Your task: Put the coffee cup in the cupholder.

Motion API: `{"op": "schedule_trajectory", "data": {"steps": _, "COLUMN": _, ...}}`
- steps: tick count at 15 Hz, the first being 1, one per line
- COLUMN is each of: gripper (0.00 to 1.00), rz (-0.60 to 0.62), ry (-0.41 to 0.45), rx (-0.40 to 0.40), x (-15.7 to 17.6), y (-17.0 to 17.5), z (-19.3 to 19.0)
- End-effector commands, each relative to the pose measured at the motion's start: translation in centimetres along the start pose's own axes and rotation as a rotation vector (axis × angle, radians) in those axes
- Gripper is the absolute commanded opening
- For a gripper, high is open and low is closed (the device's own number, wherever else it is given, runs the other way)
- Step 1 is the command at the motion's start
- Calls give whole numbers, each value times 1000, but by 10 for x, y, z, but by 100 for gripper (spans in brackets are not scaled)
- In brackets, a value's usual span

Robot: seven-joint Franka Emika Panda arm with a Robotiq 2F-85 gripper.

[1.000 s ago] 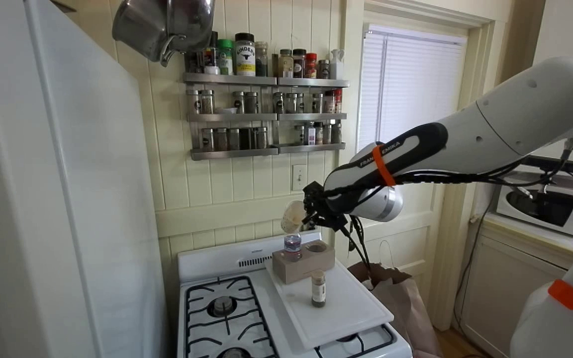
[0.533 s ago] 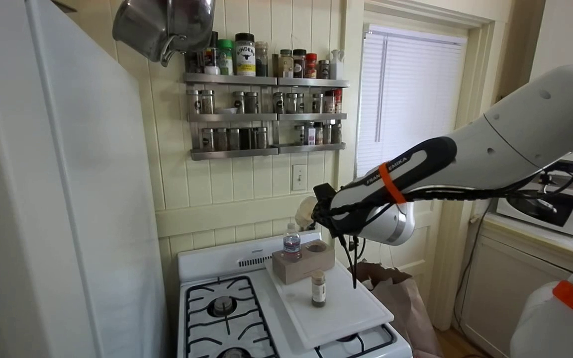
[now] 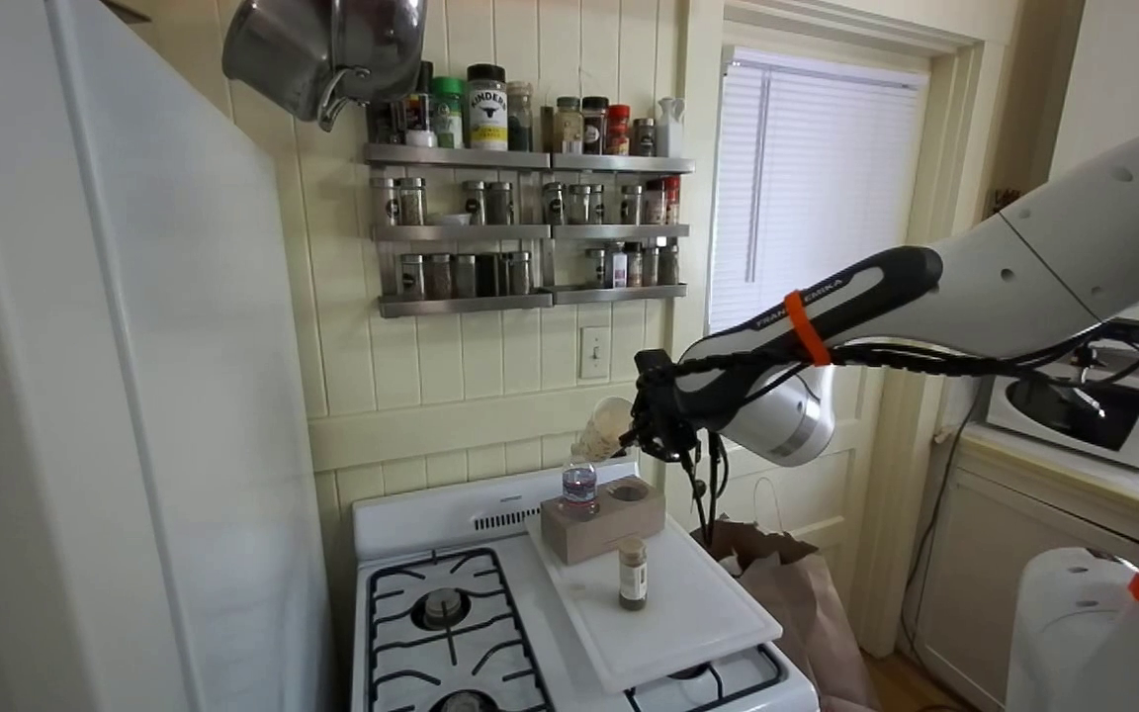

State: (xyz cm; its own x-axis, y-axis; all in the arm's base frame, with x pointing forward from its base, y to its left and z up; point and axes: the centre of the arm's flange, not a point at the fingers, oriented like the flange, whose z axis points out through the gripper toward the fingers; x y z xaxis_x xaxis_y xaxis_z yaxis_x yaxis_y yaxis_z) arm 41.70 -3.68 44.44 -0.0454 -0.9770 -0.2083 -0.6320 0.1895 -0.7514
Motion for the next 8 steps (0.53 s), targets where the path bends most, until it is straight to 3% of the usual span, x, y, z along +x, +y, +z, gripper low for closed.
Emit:
{"op": "schedule_trajectory", "data": {"steps": 1, "gripper": 1, "rz": 38, "ry": 37, "rx": 16, "x": 3, "y": -4, "z": 6}}
{"op": "schedule_trajectory", "data": {"steps": 5, "gripper": 1, "rz": 218, "ry": 116, "rx": 34, "x": 60, "y": 1, "z": -27}}
{"op": "schedule_trajectory", "data": {"steps": 8, "gripper": 1, "rz": 247, "ry": 44, "rx": -147, "x": 108, "y": -9, "z": -15}}
